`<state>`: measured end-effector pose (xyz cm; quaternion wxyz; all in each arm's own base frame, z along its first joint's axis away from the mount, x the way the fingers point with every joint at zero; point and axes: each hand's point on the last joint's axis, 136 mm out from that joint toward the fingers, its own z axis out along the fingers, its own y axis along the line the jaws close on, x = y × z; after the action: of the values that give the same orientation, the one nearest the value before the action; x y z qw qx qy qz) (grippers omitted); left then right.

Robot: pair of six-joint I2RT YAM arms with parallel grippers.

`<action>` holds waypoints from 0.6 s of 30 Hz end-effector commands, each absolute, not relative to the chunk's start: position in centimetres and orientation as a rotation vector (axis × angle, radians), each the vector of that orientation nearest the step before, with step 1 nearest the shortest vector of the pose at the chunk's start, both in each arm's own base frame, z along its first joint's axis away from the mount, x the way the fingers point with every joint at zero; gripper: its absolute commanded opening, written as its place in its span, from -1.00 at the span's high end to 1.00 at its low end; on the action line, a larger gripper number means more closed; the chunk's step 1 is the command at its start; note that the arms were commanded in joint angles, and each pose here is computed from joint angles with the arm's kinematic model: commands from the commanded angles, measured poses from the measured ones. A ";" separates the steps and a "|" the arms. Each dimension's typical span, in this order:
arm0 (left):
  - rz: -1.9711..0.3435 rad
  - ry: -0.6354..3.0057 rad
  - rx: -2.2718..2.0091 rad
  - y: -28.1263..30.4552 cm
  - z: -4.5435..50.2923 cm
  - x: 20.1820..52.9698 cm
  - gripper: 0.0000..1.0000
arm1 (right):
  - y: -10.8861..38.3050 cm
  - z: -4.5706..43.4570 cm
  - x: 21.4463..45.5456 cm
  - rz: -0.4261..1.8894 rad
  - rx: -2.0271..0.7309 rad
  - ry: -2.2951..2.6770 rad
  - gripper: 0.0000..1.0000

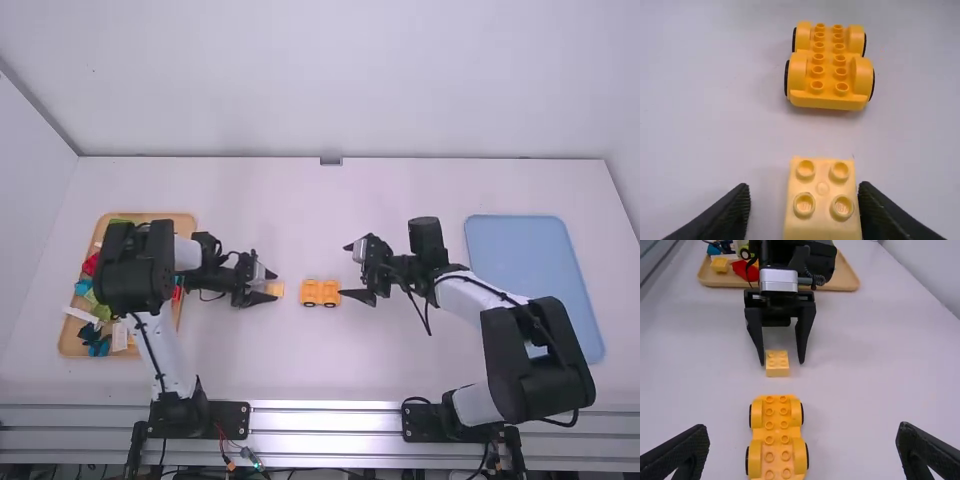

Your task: Assemble lego blocks to make yellow taxi

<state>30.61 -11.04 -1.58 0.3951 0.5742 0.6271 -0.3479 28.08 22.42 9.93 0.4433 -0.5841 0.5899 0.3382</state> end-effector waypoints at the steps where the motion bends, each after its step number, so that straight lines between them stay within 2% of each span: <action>1: -0.917 1.568 1.448 -11.6 -1.7 29.9 -0.04 | 22.6 10.3 27.5 0.883 -1.429 1.475 -0.97; 3: -0.914 1.569 1.448 -11.6 -1.7 29.9 0.21 | 22.5 10.1 27.5 0.877 -1.429 1.484 -0.97; 4: -0.916 1.568 1.450 -11.7 -1.7 29.9 0.24 | 22.5 10.1 27.5 0.878 -1.429 1.484 -0.97; 7: -0.904 1.590 1.481 -11.6 -2.2 29.7 0.31 | 22.5 10.1 27.5 0.879 -1.429 1.485 -0.97; 10: -0.896 1.604 1.504 -11.6 -2.6 29.6 0.26 | 22.5 10.1 27.4 0.880 -1.429 1.485 -0.97; 14: -0.904 1.591 1.490 -11.7 -2.2 29.8 0.30 | 22.2 9.5 27.7 0.855 -1.427 1.525 -0.97; 18: -0.946 1.634 1.473 -11.3 -1.1 30.3 0.63 | 21.5 8.1 28.0 0.787 -1.443 1.604 -0.97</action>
<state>29.58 -11.31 -1.70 0.3637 0.5735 0.6371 -0.3644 27.97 21.90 8.69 0.4153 -0.5682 0.6269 0.3343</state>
